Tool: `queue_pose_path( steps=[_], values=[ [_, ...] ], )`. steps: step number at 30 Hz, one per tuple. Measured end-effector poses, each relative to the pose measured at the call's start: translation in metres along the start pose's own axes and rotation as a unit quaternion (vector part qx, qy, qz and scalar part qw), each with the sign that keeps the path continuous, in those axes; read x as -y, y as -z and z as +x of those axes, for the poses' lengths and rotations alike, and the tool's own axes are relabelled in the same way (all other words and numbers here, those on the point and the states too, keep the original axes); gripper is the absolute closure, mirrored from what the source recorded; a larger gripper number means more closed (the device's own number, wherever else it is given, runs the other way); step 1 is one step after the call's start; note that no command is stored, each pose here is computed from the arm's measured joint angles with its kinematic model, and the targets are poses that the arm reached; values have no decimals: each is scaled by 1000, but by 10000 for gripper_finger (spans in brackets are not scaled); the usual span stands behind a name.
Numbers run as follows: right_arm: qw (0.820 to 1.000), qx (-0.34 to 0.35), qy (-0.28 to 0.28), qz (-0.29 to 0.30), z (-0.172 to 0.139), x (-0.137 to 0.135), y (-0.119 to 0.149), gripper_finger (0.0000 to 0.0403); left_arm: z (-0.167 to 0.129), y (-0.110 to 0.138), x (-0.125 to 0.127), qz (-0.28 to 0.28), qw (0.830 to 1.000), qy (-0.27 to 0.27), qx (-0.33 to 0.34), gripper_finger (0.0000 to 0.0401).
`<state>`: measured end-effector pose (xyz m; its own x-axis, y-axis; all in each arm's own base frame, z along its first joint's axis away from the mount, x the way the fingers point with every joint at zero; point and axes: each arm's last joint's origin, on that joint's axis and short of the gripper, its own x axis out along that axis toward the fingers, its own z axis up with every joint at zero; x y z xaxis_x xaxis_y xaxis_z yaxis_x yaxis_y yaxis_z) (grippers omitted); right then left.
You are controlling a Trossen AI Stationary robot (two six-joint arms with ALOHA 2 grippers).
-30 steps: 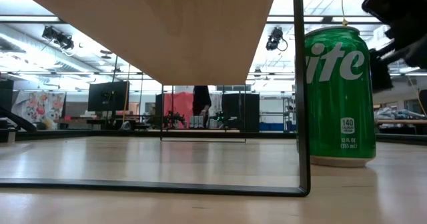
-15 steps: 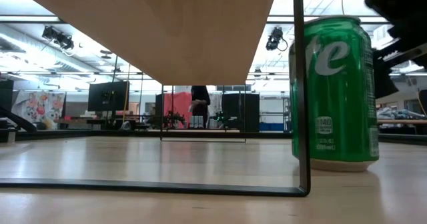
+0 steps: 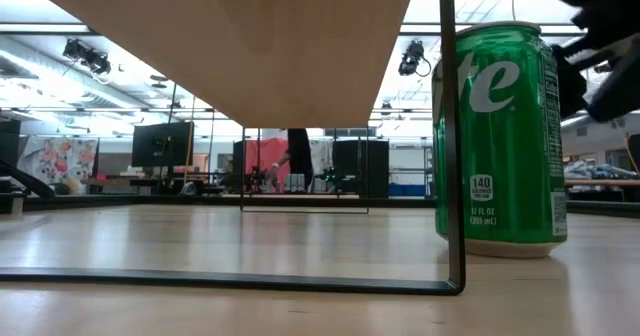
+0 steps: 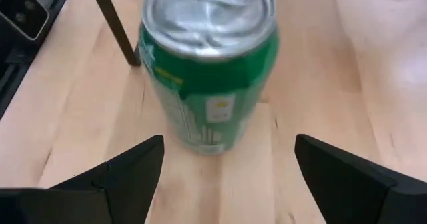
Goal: Place canned beverage on shelf
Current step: Put the green soda can on the shelf
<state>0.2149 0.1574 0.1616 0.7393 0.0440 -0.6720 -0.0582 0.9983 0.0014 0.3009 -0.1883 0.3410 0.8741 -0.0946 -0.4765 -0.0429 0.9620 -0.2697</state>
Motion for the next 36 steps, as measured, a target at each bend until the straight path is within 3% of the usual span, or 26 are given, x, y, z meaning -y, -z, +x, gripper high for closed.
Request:
queue_pose_path(
  steps=[6, 15, 19, 25, 31, 36],
  values=[
    [1000, -1, 3, -24, 5, -6, 2, 49, 0, 5, -4, 15, 999, -29, -20, 161],
    [1000, 29, 4, 11, 34, -10, 20, 8, -2, 10, -5, 17, 998, -37, -37, 161],
    [998, 54, 9, 41, 46, -7, 24, 7, -1, 10, -5, 18, 998, -39, -39, 161],
    [998, 60, 14, 26, 53, -5, 24, 24, -1, 11, -7, 14, 998, -41, -50, 161],
    [997, 73, 12, 5, 50, -5, 19, 71, -2, 13, -6, 16, 998, -38, -56, 161],
    [998, 61, 18, -18, 32, 1, 12, 104, 6, 17, -6, 24, 997, -48, -59, 161]
  ],
)
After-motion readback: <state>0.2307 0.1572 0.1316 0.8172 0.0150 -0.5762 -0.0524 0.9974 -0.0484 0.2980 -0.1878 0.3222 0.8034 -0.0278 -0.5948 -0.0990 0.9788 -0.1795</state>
